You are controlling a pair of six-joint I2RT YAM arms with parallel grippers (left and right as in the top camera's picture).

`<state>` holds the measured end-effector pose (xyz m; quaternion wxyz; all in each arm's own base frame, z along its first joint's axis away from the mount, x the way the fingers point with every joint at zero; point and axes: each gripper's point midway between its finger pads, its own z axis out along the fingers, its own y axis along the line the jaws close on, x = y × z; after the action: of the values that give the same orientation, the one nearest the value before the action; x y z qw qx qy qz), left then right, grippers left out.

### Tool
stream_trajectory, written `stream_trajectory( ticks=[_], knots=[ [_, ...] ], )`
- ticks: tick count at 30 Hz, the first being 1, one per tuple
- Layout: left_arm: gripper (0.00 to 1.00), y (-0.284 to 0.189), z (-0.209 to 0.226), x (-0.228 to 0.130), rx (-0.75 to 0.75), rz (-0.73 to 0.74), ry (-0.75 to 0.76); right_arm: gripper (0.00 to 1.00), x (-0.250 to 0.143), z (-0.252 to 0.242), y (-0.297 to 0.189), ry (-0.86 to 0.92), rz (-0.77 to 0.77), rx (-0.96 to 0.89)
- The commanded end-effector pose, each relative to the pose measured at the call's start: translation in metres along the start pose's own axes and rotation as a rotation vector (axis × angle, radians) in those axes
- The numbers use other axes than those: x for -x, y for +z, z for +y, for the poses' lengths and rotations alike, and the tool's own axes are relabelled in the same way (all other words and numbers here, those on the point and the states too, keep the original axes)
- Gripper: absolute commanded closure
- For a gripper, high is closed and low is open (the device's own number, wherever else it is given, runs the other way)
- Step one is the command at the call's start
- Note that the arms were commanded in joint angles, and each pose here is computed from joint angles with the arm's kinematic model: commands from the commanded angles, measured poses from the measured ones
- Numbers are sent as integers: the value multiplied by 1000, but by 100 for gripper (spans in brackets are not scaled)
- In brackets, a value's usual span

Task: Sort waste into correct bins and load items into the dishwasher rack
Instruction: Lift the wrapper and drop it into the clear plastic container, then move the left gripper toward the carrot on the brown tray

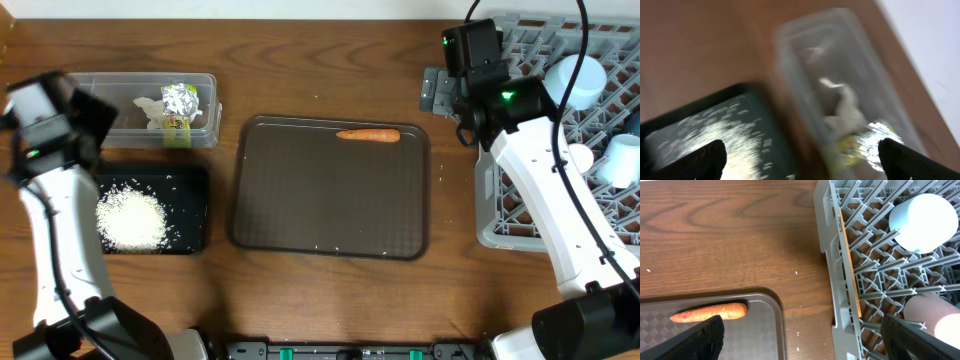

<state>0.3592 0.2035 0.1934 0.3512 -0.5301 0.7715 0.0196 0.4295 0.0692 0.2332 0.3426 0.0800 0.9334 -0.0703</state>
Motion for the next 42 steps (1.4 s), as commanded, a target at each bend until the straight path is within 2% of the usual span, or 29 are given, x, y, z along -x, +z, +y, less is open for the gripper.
stream_trajectory(
  ticks=[1,5,8,11,15,18,21,26,30,32,35,38,42],
  knots=[
    [0,1,16,-3,18,55,-153,1,2,-6,3,-4,-3,-22],
    [0,1,29,-8,56,88,-166,1,2,-6,3,-4,-3,-22],
    [0,0,23,-16,25,131,-166,1,4,-4,3,0,-11,-13],
    [0,-9,3,-49,-92,317,-180,1,7,-1,3,6,-19,1],
    [0,-25,-18,-80,-212,500,-190,1,7,22,1,14,-6,129],
    [0,-39,-43,-98,-346,576,-67,1,0,38,-2,9,33,224],
    [0,-48,-60,-119,-401,610,48,1,0,51,-5,12,42,300],
    [0,-67,-90,-161,-485,655,258,1,10,35,0,55,7,241],
    [0,-90,-120,-203,-602,666,494,1,20,0,12,229,28,233],
    [0,-96,-129,-222,-598,639,580,1,24,-12,15,274,49,283],
    [0,-100,-143,-243,-566,538,706,1,29,-30,18,342,70,363],
    [1,-109,-163,-273,-580,404,903,1,35,-58,21,416,72,400],
    [1,-114,-183,-309,-617,275,1130,1,37,-87,26,470,64,372]
  ],
)
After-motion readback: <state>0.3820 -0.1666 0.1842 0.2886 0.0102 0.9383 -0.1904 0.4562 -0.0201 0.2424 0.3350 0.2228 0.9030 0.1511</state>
